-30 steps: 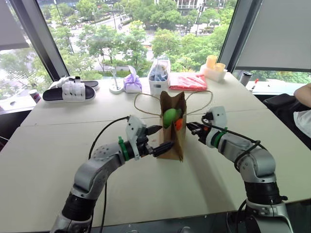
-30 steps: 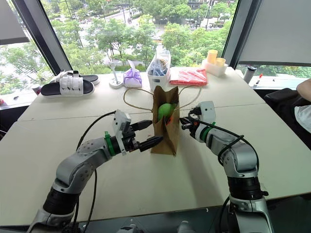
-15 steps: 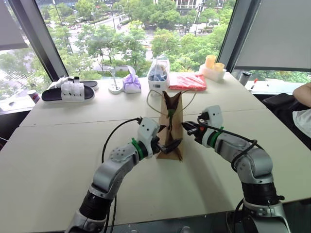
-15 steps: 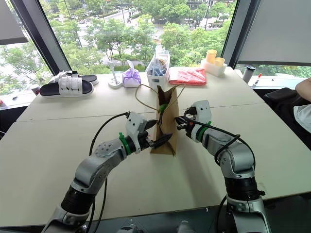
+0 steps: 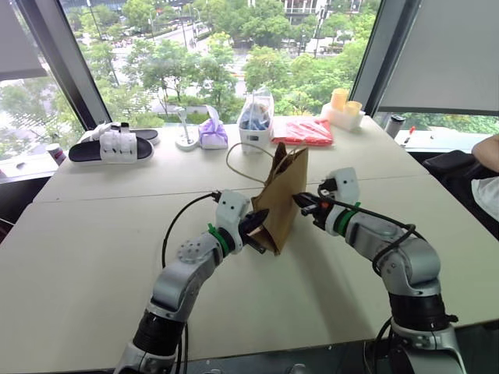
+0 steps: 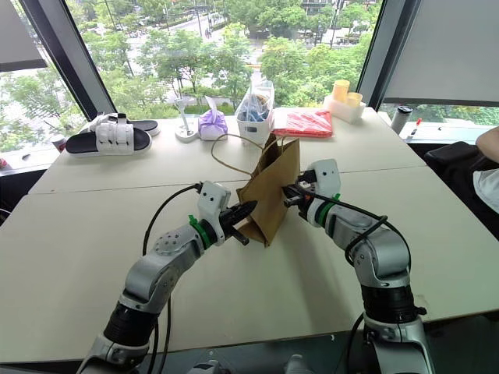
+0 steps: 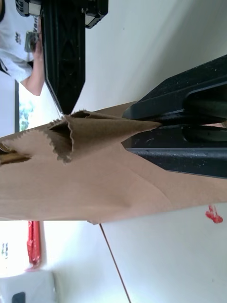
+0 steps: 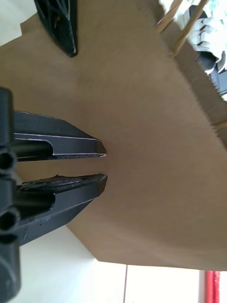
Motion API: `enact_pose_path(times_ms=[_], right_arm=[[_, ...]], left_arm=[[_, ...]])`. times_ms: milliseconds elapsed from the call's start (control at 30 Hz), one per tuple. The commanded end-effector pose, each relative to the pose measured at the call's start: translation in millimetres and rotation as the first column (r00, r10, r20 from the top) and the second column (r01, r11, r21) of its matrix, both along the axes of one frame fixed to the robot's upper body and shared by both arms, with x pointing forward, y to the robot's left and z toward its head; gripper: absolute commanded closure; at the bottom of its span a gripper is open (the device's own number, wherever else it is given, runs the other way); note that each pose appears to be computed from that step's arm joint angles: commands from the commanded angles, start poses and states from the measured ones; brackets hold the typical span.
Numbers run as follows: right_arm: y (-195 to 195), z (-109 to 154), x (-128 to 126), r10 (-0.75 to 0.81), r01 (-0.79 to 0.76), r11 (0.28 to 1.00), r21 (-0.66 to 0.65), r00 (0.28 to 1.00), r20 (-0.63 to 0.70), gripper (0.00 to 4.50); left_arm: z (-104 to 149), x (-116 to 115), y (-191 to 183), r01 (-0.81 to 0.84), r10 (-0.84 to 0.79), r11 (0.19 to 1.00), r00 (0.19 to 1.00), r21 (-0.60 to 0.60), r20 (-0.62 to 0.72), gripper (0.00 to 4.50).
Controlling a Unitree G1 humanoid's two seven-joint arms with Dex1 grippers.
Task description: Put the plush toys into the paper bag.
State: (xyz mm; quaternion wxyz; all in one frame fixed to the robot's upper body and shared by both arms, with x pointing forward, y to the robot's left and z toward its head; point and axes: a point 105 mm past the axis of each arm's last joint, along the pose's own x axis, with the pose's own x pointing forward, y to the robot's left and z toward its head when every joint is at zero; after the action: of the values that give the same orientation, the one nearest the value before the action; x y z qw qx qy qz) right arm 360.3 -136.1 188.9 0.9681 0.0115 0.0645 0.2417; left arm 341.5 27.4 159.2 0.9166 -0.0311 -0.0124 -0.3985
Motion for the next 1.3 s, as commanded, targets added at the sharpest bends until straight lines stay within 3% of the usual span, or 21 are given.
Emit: enact_pose_path(times_ms=[33, 133, 233, 533, 800, 900, 1000, 1233, 1300], right_arm=[[-25, 28, -12, -0.026, 0.026, 1.000, 0.000, 0.996, 0.088, 3.96], [-44, 40, -26, -0.025, 0.026, 1.000, -0.009, 0.993, 0.113, 3.96], [-64, 54, -47, -0.016, 0.019, 1.000, -0.019, 0.990, 0.140, 3.96], [-99, 71, -78, -0.078, 0.091, 0.993, -0.071, 0.982, 0.172, 3.96], [-96, 74, -78, -0.060, 0.076, 0.993, -0.086, 0.983, 0.172, 3.96], [-95, 74, -76, -0.055, 0.070, 0.994, -0.086, 0.984, 0.169, 3.96], [-94, 73, -75, -0.025, 0.042, 0.994, -0.106, 0.988, 0.154, 3.96], [-96, 68, -73, 0.056, -0.034, 0.981, -0.193, 0.992, 0.112, 3.96], [-97, 65, -77, 0.099, -0.076, 0.968, -0.239, 0.992, 0.083, 3.96]], left_arm=[[26, 6, 5, 0.122, -0.119, 0.992, 0.991, -0.039, 0.068, 4.44], [36, 10, 4, 0.278, -0.275, 0.960, 0.959, -0.037, 0.071, 4.44], [49, 11, 5, 0.472, -0.472, 0.877, 0.882, -0.091, 0.024, 4.44], [53, 7, 28, 0.728, -0.733, 0.680, 0.671, -0.093, -0.108, 4.44], [20, 28, 49, 0.628, -0.625, 0.768, 0.778, 0.127, -0.063, 4.44], [14, 28, 52, 0.602, -0.603, 0.785, 0.797, 0.145, -0.041, 4.44], [14, 29, 60, 0.569, -0.567, 0.814, 0.822, 0.117, -0.053, 3.65], [19, 20, 88, 0.476, -0.476, 0.868, 0.879, 0.143, -0.040, 0.17], [21, 11, 98, 0.446, -0.445, 0.883, 0.895, 0.147, -0.044, 0.03]])
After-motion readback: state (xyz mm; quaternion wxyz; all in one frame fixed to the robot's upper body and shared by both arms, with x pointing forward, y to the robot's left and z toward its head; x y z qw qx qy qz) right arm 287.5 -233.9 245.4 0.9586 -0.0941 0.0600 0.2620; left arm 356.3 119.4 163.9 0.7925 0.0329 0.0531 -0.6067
